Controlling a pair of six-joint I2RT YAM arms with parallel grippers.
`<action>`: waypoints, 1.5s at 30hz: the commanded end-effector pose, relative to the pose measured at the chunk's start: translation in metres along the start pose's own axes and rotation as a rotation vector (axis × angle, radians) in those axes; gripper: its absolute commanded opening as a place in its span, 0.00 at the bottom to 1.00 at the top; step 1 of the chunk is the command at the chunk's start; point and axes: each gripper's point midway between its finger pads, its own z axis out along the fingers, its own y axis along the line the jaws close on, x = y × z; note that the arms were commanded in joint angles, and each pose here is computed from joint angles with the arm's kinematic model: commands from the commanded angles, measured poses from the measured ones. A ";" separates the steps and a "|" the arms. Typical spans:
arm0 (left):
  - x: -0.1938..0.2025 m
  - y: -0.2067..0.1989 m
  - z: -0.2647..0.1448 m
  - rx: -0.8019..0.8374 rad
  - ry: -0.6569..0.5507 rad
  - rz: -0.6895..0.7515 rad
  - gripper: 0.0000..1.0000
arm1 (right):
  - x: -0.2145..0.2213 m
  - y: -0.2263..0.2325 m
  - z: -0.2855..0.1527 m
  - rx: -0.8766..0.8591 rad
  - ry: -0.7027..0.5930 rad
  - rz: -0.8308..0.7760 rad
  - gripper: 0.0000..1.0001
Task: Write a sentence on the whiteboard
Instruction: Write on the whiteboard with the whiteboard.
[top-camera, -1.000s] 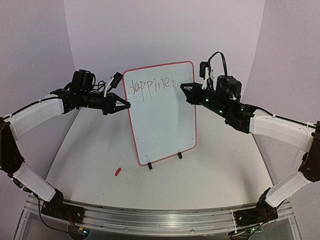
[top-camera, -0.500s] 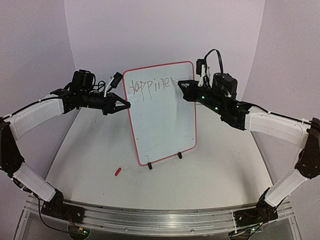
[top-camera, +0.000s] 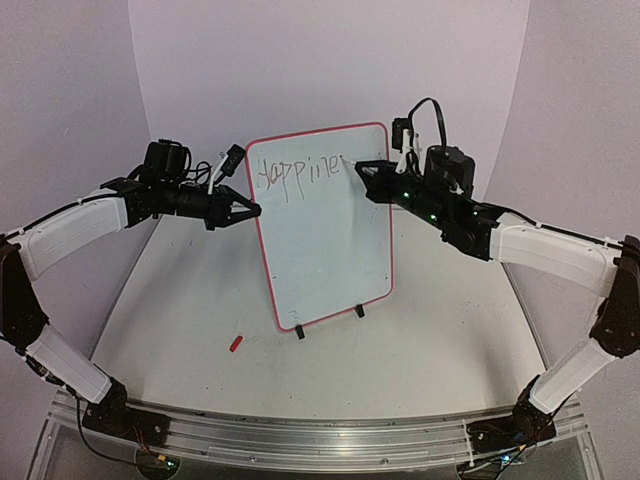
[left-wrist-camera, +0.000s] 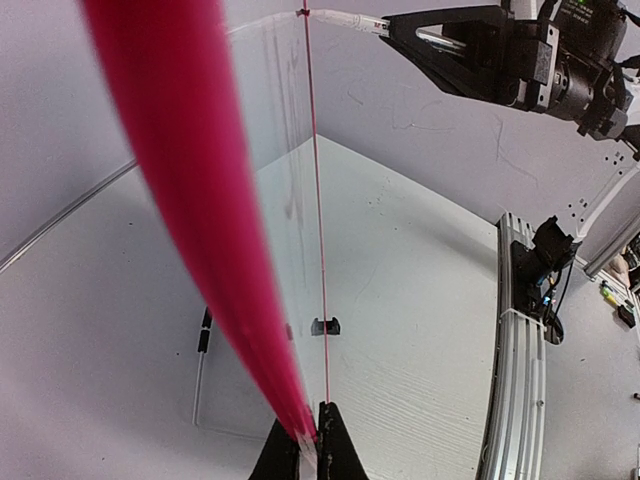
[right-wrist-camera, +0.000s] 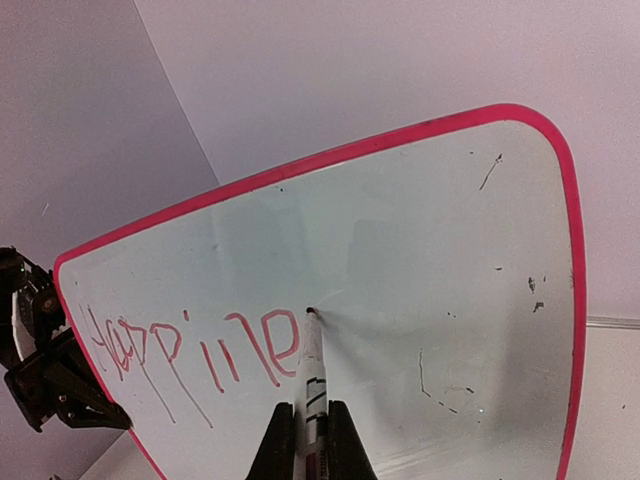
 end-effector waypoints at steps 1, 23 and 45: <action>0.050 -0.006 0.011 0.019 0.169 -0.049 0.00 | 0.002 0.002 -0.004 -0.021 0.006 0.018 0.00; 0.051 -0.007 0.012 0.021 0.172 -0.047 0.00 | 0.009 -0.016 -0.015 0.070 0.026 0.021 0.00; 0.051 -0.008 0.013 0.025 0.172 -0.048 0.00 | -0.028 0.002 -0.037 -0.009 -0.093 0.027 0.00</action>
